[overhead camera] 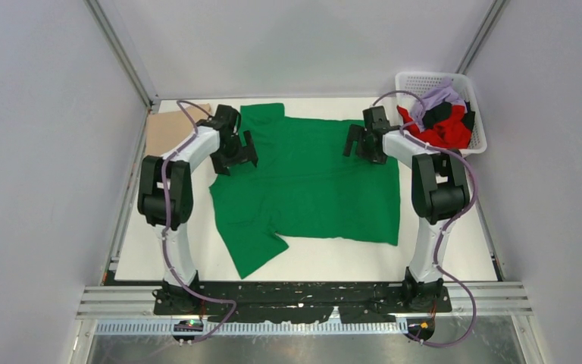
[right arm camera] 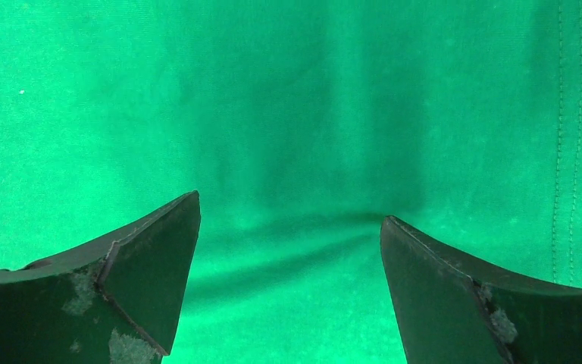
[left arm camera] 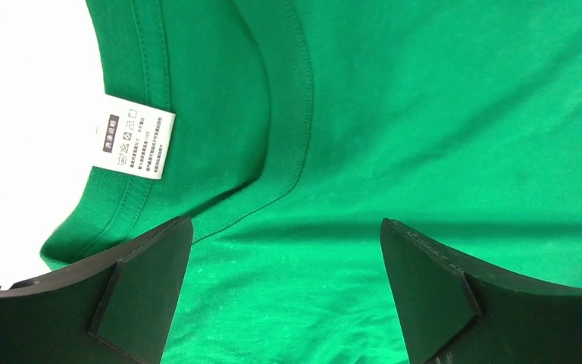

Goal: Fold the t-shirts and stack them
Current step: Flatten out the tshirt, then grab the side of the flattened tshirt closest away from the robot with both arms

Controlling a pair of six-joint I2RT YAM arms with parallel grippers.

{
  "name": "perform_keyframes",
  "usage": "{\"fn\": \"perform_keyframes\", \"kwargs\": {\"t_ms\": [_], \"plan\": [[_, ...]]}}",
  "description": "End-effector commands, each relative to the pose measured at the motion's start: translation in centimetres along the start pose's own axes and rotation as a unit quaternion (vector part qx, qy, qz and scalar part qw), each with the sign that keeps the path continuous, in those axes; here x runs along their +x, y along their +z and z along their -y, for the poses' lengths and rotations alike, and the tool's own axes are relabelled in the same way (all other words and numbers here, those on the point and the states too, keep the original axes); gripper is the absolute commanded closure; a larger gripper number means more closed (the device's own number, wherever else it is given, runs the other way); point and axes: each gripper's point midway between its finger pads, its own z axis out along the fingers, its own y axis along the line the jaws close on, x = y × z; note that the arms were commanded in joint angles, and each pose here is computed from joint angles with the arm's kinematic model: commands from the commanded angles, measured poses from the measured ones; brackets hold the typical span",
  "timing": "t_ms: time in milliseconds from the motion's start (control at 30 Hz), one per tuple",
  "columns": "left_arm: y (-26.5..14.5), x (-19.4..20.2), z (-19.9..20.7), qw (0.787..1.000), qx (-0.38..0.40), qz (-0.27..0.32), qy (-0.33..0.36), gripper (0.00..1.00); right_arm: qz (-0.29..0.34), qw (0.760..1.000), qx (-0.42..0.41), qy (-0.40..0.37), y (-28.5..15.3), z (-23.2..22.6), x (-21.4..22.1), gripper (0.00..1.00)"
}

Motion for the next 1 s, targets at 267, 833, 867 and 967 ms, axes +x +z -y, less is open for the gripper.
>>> {"fn": "perform_keyframes", "kwargs": {"t_ms": [267,833,867,967], "plan": [[-10.0,10.6,-1.2,0.996,0.038,0.064,0.045,0.01,0.178,0.98,-0.066,0.057,-14.8,1.1,-0.6,0.05],[-9.0,30.4,-5.4,0.991,0.074,-0.045,0.102,0.37,0.233,0.963,-0.084,0.11,-18.0,5.0,6.4,0.05],[-8.9,30.6,-5.3,0.991,0.073,-0.048,0.106,0.4,0.232,0.963,-0.079,0.112,-17.9,5.2,6.6,0.05],[-8.3,30.9,-5.6,0.991,0.055,-0.052,0.113,0.5,0.231,0.963,-0.067,0.117,-17.9,5.8,7.1,0.04]]}}
